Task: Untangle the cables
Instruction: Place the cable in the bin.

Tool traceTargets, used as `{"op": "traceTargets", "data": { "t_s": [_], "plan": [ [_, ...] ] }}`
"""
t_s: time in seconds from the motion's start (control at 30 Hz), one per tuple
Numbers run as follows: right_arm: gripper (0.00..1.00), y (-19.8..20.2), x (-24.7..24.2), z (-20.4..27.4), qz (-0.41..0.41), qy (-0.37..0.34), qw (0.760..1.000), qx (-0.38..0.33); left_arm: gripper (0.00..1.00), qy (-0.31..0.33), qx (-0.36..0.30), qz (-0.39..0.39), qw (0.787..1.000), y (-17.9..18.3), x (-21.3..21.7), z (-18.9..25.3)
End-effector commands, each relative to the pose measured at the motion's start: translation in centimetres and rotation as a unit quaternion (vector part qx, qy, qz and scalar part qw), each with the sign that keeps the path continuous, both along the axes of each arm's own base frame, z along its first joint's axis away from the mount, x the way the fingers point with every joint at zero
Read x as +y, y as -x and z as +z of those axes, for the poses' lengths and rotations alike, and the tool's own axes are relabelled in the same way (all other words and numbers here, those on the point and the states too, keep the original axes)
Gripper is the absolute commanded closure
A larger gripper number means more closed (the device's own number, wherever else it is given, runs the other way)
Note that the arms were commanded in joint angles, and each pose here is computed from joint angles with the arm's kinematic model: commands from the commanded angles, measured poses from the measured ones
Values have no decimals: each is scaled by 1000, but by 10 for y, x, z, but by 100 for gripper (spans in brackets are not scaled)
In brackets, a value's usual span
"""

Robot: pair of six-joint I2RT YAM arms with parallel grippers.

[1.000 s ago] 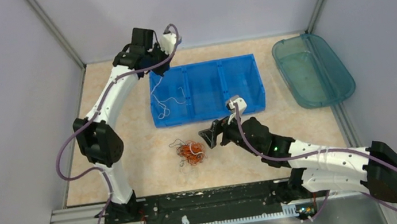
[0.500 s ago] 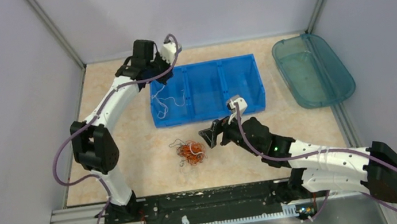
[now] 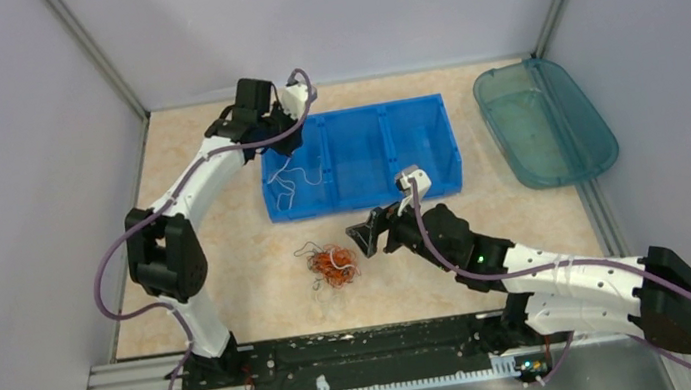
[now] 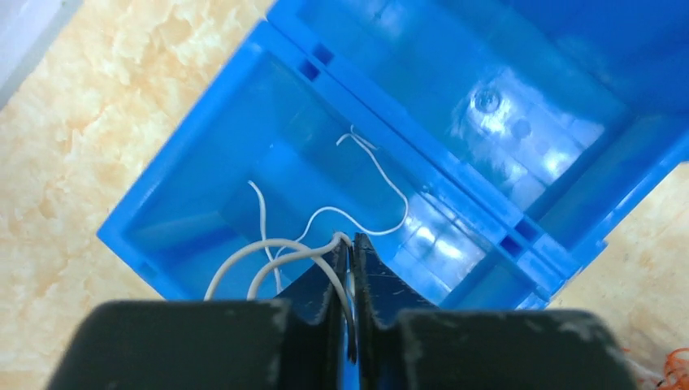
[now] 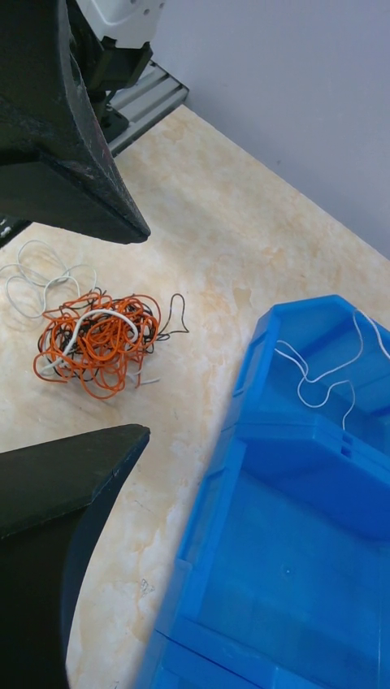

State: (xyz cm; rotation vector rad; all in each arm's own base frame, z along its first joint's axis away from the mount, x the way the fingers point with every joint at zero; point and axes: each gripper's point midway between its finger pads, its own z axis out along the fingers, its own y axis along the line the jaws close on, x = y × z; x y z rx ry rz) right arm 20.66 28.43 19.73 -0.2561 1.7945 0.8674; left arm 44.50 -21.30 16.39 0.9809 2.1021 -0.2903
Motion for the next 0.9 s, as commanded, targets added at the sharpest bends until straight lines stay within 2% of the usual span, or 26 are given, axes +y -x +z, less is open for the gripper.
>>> {"op": "traceTargets", "data": {
  "t_s": [0.0, 0.1, 0.17, 0.23, 0.4, 0.53, 0.7, 0.73, 0.8, 0.87],
  "plan": [
    [17, -6, 1, 32, -8, -43, 999, -21, 79, 11, -11, -7, 1000, -14, -10, 12],
    [17, -6, 2, 32, -6, -41, 999, -22, 65, 5, 3, 15, 1000, -23, -7, 18],
    [17, -6, 2, 30, -6, -38, 999, -21, 48, 19, -6, 14, 1000, -29, -9, 39],
    [17, -5, 4, 29, -1, -36, 999, -20, 36, 29, -21, 5, 999, -31, -13, 59],
    [17, -5, 7, 30, 5, -34, 999, -20, 26, -7, -31, -1, 999, -27, -1, 60],
    [17, -4, 8, 29, 9, -32, 999, -18, 25, -16, -24, -6, 1000, -18, 9, 52],
    [17, -4, 10, 22, 12, -21, 1000, -13, 24, -17, 9, -38, 999, 12, 12, 39],
    [17, -4, 11, 21, 14, -16, 1000, -11, 20, -17, 16, -43, 999, 19, 13, 38],
    [16, -4, 15, 16, 22, -5, 1000, -8, 2, -11, 24, -52, 998, 30, 13, 42],
    [16, -3, 18, 12, 28, 3, 1000, -4, 0, 0, 34, -58, 998, 43, 14, 51]
  ]
}}
